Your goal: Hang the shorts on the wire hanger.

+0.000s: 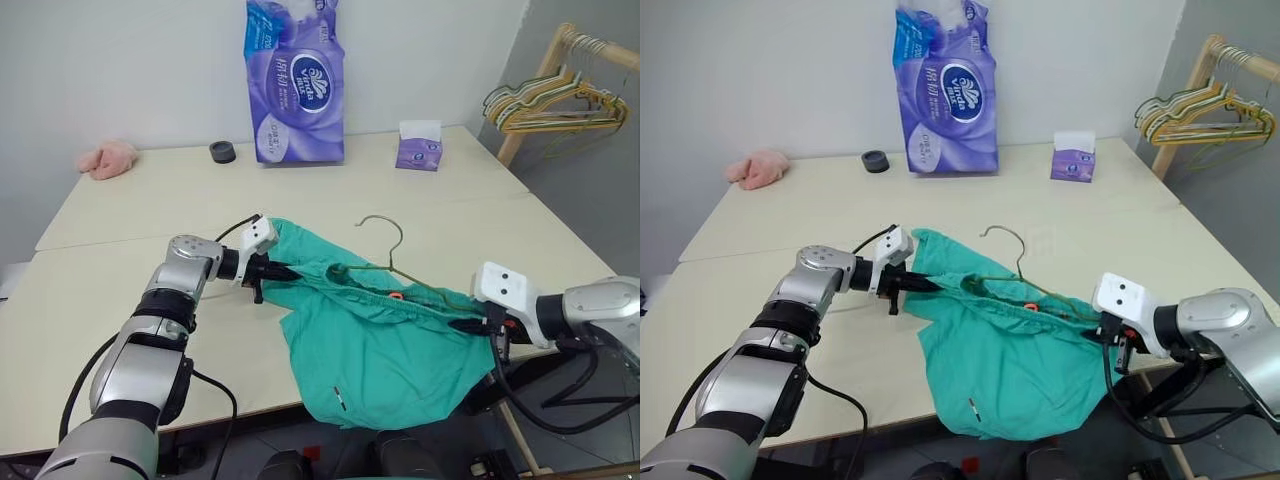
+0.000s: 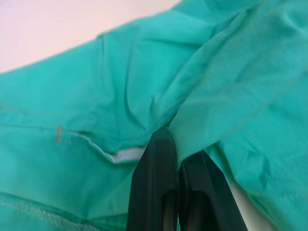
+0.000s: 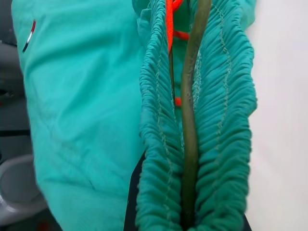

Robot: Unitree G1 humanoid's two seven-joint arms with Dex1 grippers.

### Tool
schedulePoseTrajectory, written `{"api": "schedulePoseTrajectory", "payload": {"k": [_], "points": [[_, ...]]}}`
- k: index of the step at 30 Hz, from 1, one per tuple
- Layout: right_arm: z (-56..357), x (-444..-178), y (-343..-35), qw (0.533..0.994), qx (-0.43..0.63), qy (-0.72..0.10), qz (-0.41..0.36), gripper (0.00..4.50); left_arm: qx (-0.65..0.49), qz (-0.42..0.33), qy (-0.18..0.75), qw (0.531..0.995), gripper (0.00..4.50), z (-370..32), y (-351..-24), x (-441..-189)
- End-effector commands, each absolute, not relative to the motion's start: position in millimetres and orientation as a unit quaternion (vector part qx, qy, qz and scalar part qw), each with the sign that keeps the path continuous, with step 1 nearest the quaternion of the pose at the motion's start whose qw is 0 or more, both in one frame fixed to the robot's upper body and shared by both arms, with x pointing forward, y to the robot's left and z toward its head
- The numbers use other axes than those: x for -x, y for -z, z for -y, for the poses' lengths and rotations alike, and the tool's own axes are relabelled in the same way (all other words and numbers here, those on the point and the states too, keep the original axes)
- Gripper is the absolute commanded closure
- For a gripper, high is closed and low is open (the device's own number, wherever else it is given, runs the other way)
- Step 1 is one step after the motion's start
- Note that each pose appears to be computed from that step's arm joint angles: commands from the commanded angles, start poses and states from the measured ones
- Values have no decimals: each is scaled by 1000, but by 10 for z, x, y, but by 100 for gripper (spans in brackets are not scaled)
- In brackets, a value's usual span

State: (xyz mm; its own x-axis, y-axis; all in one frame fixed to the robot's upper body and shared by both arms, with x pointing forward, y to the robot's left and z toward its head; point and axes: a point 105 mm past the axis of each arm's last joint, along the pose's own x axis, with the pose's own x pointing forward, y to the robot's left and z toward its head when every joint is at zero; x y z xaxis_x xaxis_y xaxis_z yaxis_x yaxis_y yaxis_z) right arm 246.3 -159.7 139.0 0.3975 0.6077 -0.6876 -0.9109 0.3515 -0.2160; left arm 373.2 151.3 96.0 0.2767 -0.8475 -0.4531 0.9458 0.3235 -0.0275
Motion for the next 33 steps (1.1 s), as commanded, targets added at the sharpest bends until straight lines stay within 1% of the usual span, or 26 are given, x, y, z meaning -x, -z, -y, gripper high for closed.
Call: {"api": "schedulePoseTrajectory", "payload": {"k": [1, 3, 7, 10, 13, 15, 17, 19, 21, 24, 27, 29, 32, 33], "points": [[1533, -2483, -1461, 781, 311, -488, -235, 450, -108, -139, 578, 797, 447, -1393, -1291, -3800], [1533, -2492, -1460, 782, 311, -487, -235, 450, -94, -128, 580, 799, 447, -1368, -1345, -3796], [1520, -2505, -1468, 786, 302, -487, -232, 450, -68, -140, 583, 798, 447, -1366, -1362, -3752], [1517, -2504, -1466, 787, 300, -486, -232, 450, -61, -134, 578, 803, 391, -1366, -1399, -3750], [1523, -2503, -1465, 790, 297, -484, -233, 450, -72, -129, 574, 805, 306, -1378, -1407, -3746], [1533, -2510, -1471, 795, 292, -478, -233, 450, -87, -127, 556, 817, 246, -1458, -1391, -3786], [1546, -2513, -1474, 801, 284, -473, -233, 450, -109, -122, 529, 833, 246, -1566, -1386, -3850], [1567, -2502, -1474, 809, 270, -466, -235, 450, -136, -105, 472, 865, 246, -1731, -1421, -3986], [1592, -2491, -1471, 818, 254, -458, -238, 450, -165, -90, 427, 884, 246, -1871, -1451, -4083], [1634, -2461, -1465, 831, 221, -446, -247, 450, -216, -86, 403, 885, 246, -1981, -1420, -4118], [1738, -2412, -1455, 854, 163, -415, -268, 450, -207, -73, 418, 882, 246, -1919, -1449, -4107], [1824, -2362, -1444, 872, 110, -384, -285, 450, -180, -67, 459, 867, 246, -1747, -1458, -4034], [1891, -2293, -1436, 883, 74, -353, -299, 450, -157, -61, 499, 850, 246, -1569, -1478, -3929], [1933, -2249, -1438, 890, 49, -337, -303, 450, -139, -58, 522, 840, 246, -1434, -1510, -3863]]}}
